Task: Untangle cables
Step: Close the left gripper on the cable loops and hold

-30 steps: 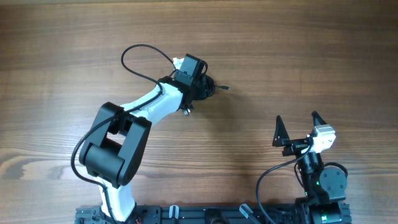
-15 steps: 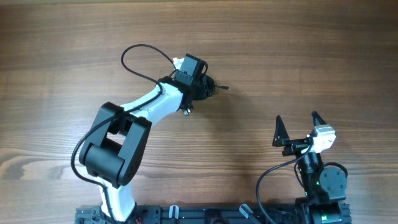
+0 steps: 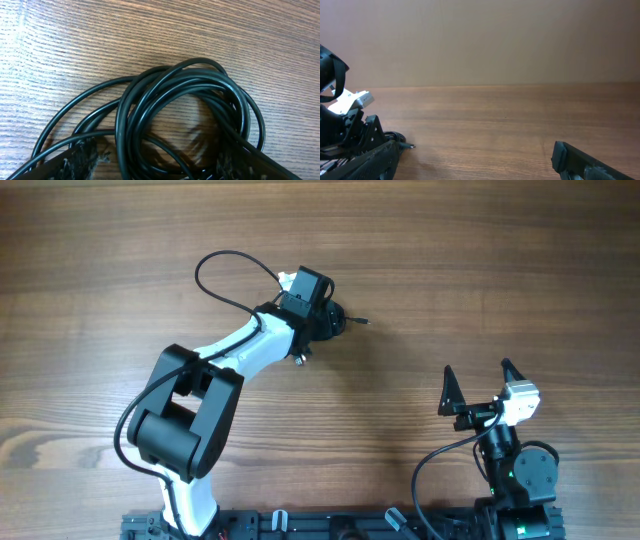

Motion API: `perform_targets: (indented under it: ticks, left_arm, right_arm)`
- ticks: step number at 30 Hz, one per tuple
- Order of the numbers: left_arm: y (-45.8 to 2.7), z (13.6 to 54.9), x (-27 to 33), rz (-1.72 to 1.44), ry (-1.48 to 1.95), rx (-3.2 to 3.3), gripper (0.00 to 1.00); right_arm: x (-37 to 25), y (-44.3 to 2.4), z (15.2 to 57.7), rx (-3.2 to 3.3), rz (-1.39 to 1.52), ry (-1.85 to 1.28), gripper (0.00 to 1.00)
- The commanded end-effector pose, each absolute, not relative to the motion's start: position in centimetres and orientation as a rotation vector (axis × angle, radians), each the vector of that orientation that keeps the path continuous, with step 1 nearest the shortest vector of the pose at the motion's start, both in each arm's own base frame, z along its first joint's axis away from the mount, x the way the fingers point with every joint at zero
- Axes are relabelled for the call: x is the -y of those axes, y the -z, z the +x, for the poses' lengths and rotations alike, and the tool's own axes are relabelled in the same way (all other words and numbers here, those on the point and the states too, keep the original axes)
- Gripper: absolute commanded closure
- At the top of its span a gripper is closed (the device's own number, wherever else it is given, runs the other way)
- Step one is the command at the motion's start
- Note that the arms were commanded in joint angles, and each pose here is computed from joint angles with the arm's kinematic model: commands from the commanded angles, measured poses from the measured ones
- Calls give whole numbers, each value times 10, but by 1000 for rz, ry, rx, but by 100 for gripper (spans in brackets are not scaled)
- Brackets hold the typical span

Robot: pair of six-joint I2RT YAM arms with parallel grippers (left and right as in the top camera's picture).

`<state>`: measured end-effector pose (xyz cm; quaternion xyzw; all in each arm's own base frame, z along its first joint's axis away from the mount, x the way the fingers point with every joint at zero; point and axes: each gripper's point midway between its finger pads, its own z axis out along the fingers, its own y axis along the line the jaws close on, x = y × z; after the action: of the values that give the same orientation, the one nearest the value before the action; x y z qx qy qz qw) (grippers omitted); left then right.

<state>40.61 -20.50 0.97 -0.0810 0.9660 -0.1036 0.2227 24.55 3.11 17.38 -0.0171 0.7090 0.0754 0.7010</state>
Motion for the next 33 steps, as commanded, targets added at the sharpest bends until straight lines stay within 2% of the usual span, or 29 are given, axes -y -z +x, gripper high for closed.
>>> perform_targets:
  ticks: [1, 3, 6, 15, 24, 26, 30, 33]
  left_arm:
    - [-11, 415, 207, -205, 287, -2632, 31]
    - [-20, 424, 211, -157, 305, -2586, 40]
    - [-31, 432, 209, -162, 324, -2549, 44]
    - [-28, 425, 217, -140, 400, -2586, 41]
    - [-20, 414, 211, -142, 365, -2642, 47]
    - [-20, 414, 211, -142, 365, -2642, 51]
    - [-20, 417, 206, -144, 323, -2628, 67]
    - [-22, 421, 204, -152, 307, -2610, 75]
  right_arm:
    - [-26, -176, 245, -1566, -8, -161, 0]
    - [-26, -176, 245, -1566, -8, -161, 0]
    - [-26, -176, 245, -1566, -8, -161, 0]
    - [-26, -176, 245, -1566, -8, -161, 0]
    - [-26, -176, 245, -1566, -8, -161, 0]
    - [-26, -176, 245, -1566, -8, -161, 0]
    - [-26, -176, 245, -1566, -8, -161, 0]
    - [-26, -176, 245, -1566, -8, -161, 0]
